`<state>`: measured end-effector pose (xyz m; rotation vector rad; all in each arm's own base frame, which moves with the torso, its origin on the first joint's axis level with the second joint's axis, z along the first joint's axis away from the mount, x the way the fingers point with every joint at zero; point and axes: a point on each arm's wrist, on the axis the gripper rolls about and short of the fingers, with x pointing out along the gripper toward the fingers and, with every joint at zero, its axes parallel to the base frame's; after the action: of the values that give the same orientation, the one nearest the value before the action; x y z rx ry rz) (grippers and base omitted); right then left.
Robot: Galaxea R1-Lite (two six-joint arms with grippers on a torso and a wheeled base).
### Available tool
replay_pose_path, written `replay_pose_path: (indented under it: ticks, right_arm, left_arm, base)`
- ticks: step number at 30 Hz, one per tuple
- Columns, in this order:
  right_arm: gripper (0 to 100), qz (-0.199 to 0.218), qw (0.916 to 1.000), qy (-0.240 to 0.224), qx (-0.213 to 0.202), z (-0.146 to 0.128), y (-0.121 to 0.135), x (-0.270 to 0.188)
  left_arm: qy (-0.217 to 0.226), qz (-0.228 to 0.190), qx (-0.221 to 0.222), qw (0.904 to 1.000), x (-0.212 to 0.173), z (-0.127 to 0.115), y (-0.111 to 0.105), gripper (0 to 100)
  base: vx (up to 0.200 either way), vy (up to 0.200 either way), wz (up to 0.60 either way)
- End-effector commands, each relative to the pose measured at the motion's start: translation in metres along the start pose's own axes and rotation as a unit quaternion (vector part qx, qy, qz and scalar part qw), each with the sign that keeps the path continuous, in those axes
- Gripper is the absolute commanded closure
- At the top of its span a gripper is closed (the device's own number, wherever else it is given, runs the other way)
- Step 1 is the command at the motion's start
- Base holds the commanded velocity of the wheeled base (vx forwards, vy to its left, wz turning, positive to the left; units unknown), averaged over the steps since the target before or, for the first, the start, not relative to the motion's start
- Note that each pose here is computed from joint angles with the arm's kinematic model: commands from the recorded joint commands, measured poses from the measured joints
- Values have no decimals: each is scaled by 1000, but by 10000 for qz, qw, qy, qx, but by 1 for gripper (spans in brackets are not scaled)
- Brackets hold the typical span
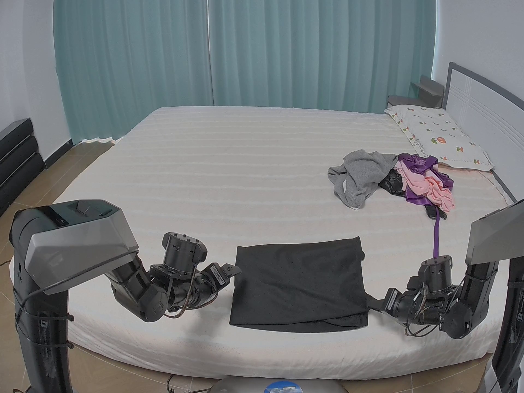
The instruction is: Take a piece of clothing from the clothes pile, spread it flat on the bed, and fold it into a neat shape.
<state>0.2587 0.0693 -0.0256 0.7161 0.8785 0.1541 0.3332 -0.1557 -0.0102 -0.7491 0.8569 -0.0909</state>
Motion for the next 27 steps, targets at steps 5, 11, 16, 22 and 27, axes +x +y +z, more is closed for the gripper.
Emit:
replay_pose_path:
  ticks: [5,11,16,22,27]
  right_arm:
    - [100,-89,9999,25,66,-3,-4,-13]
    - [100,-157,9998,106,72,-8,-6,-19]
    - [100,-153,9998,151,39,-11,-5,-19]
    - [100,-98,9998,182,-24,-14,-3,-20]
    - [100,-87,9998,171,-28,-15,-3,-19]
  left_arm:
    - [80,34,57,9999,1,-6,0,0]
    - [133,35,109,9998,-1,-9,-2,0]
    - [167,20,246,9996,0,-12,-3,0]
    - [270,-25,396,9988,2,-20,-11,0]
    - [439,39,862,9953,-1,-32,-9,0]
  base:
    - [0,0,0]
    - [0,0,0]
    - [0,0,0]
    - [0,0,0]
    - [0,0,0]
